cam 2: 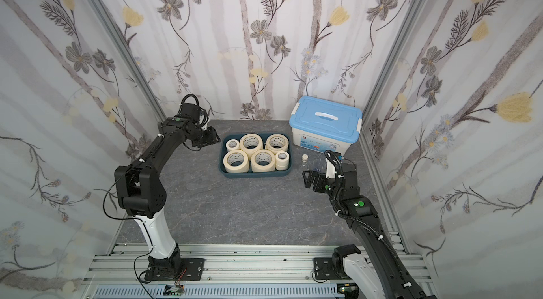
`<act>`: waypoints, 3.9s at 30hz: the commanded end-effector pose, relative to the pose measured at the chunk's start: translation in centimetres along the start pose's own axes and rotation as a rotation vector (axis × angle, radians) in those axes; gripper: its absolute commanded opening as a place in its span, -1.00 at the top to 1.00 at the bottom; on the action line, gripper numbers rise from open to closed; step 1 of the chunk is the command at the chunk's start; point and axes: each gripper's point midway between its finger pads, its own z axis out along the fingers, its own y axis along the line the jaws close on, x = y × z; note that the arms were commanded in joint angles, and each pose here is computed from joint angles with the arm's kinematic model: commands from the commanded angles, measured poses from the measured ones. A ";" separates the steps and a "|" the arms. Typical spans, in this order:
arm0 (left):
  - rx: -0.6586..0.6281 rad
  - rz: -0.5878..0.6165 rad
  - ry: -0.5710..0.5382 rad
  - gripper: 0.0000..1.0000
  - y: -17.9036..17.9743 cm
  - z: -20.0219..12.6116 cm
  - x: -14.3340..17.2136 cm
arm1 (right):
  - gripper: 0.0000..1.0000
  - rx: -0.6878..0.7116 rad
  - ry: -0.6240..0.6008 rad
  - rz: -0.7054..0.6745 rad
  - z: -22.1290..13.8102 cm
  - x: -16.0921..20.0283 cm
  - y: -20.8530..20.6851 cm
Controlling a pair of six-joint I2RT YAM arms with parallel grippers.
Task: Take out the art tape in the storage box
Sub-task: Pick up the art tape from the storage box.
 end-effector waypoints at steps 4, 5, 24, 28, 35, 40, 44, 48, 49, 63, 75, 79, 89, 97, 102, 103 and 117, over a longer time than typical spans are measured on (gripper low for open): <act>-0.082 0.089 0.101 -0.10 -0.9 1.3 2.6 | -1.00 0.001 -0.018 -0.015 -0.2 -0.7 0.2; -0.096 0.097 0.113 -0.11 -0.9 1.8 2.8 | -1.00 0.001 -0.020 -0.018 -0.2 -0.8 0.3; -0.168 0.177 0.240 -0.10 -0.8 8.2 3.7 | -1.00 0.023 -0.028 -0.039 -0.7 -0.7 -0.1; -0.175 0.180 0.258 -0.08 -0.6 9.0 4.1 | -1.00 0.025 -0.025 -0.043 -0.7 -0.6 -0.2; -0.208 0.198 0.296 0.10 0.1 10.2 5.0 | -1.00 0.033 -0.022 -0.042 -0.6 -0.5 -0.4; -0.223 0.214 0.310 0.12 0.2 10.3 5.4 | -1.00 0.035 -0.019 -0.042 -0.5 -0.4 -0.4; -0.202 0.226 0.302 0.06 -0.4 9.3 5.2 | -1.00 0.037 -0.017 -0.041 -0.5 -0.3 -0.5; -0.186 0.247 0.280 0.03 -1.2 7.9 4.7 | -1.00 0.038 -0.011 -0.037 -0.4 -0.2 -0.6; -0.183 0.252 0.278 0.03 -1.2 7.6 4.7 | -1.00 0.038 -0.010 -0.035 -0.4 -0.1 -0.6; -0.176 0.351 0.307 -0.10 -1.2 8.2 4.3 | -1.00 0.043 -0.006 -0.032 -0.3 0.2 -0.8; -0.188 0.375 0.348 0.07 -0.5 10.7 4.7 | -1.00 0.046 -0.012 -0.032 -0.4 0.3 -0.9; -0.199 0.377 0.351 0.27 -0.3 10.7 4.8 | -1.00 0.047 -0.014 -0.032 -0.5 0.3 -1.0; -0.180 0.387 0.312 0.53 -1.3 7.6 4.1 | -1.00 0.050 -0.007 -0.028 -0.3 0.5 -1.1; -0.167 0.349 0.267 0.66 -2.2 3.9 4.3 | -1.00 0.045 -0.001 -0.027 -0.2 0.5 -0.9; -0.182 0.242 0.231 0.69 -1.2 1.0 5.5 | -1.00 0.038 -0.010 -0.031 -0.4 0.1 -0.7; -0.184 0.205 0.220 0.69 -0.8 0.4 5.8 | -1.00 0.037 -0.013 -0.033 -0.5 0.1 -0.7; -0.436 -0.226 0.101 0.81 10.5 -7.0 12.9 | -1.00 0.023 0.013 -0.023 -0.5 0.5 -0.4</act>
